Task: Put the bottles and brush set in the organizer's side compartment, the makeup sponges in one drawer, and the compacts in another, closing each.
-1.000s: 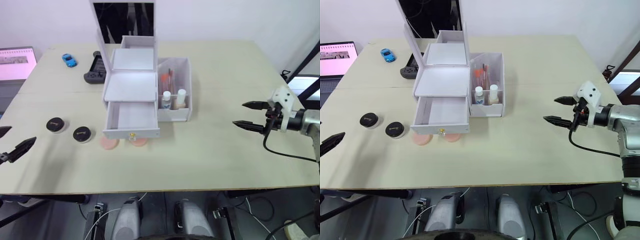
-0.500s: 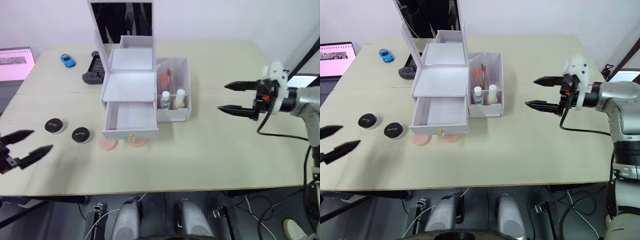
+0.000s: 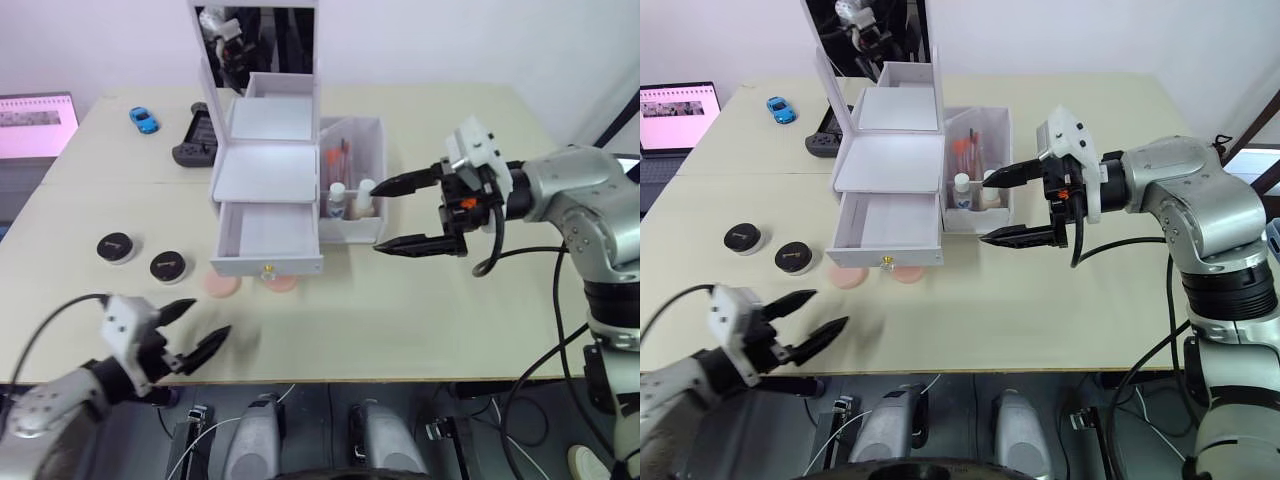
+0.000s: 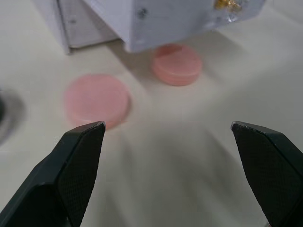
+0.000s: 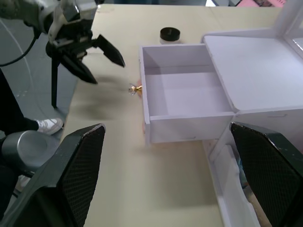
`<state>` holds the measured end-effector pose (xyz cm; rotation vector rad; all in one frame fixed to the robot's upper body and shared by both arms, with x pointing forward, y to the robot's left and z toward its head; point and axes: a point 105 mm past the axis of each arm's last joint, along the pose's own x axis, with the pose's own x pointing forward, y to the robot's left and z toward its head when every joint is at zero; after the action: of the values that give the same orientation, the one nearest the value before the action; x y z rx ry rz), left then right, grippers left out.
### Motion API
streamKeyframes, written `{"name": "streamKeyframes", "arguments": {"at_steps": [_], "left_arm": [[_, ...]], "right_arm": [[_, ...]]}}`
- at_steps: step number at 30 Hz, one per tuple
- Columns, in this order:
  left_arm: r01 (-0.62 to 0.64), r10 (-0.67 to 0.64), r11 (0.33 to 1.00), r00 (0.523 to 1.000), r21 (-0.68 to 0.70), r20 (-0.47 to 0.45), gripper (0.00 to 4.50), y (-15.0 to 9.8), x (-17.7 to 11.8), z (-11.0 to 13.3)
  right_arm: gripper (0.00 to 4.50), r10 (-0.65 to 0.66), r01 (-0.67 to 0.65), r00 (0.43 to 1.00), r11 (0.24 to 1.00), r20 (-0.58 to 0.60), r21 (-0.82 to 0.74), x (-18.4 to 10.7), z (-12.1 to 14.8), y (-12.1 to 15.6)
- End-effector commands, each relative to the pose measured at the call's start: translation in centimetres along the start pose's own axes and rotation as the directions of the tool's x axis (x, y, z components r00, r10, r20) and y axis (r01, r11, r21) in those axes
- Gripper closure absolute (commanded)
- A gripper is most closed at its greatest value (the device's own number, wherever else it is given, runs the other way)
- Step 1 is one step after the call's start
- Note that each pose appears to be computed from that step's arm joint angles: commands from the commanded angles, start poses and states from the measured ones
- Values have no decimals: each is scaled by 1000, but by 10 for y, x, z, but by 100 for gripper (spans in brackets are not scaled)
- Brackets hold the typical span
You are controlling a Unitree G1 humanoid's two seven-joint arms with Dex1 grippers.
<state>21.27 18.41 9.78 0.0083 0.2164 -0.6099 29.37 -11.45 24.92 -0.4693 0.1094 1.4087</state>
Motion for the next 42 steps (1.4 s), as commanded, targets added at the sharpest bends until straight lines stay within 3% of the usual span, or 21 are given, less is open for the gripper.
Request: {"name": "streamKeyframes", "arguments": {"at_steps": [1, 9, 20, 27, 34, 37, 39, 42], "left_arm": [[1, -2, 1000, 999, 24, 33, 2, -22, 25, 2], [-129, 124, 991, 988, 44, 96, 2, -20, 60, 0], [-121, 123, 992, 983, -23, 134, 2, -23, 91, -1], [-98, 89, 993, 988, 61, 130, 2, -27, 112, 1], [-109, 102, 993, 986, 47, 135, 2, -26, 120, 2], [-111, 104, 993, 986, 49, 127, 90, -26, 118, 1], [-115, 108, 992, 986, 49, 125, 182, -24, 117, 1], [-113, 106, 992, 987, 52, 124, 184, -23, 114, 1]], "right_arm": [[0, -30, 28, 999, 998, -22, -61, -2, 7, -2], [0, -46, 44, 999, 996, -17, -71, -2, 18, 1], [0, -32, 33, 999, 997, 16, -70, -3, 33, 10], [0, -52, 55, 998, 995, 37, -88, -2, 38, 11], [0, -77, 80, 996, 992, 39, -99, -3, 39, 11], [0, -84, 88, 996, 990, 42, -107, -3, 40, 10], [0, -87, 92, 995, 990, 45, -110, -3, 40, 9], [0, -88, 93, 995, 989, 46, -114, -2, 40, 8]]}}
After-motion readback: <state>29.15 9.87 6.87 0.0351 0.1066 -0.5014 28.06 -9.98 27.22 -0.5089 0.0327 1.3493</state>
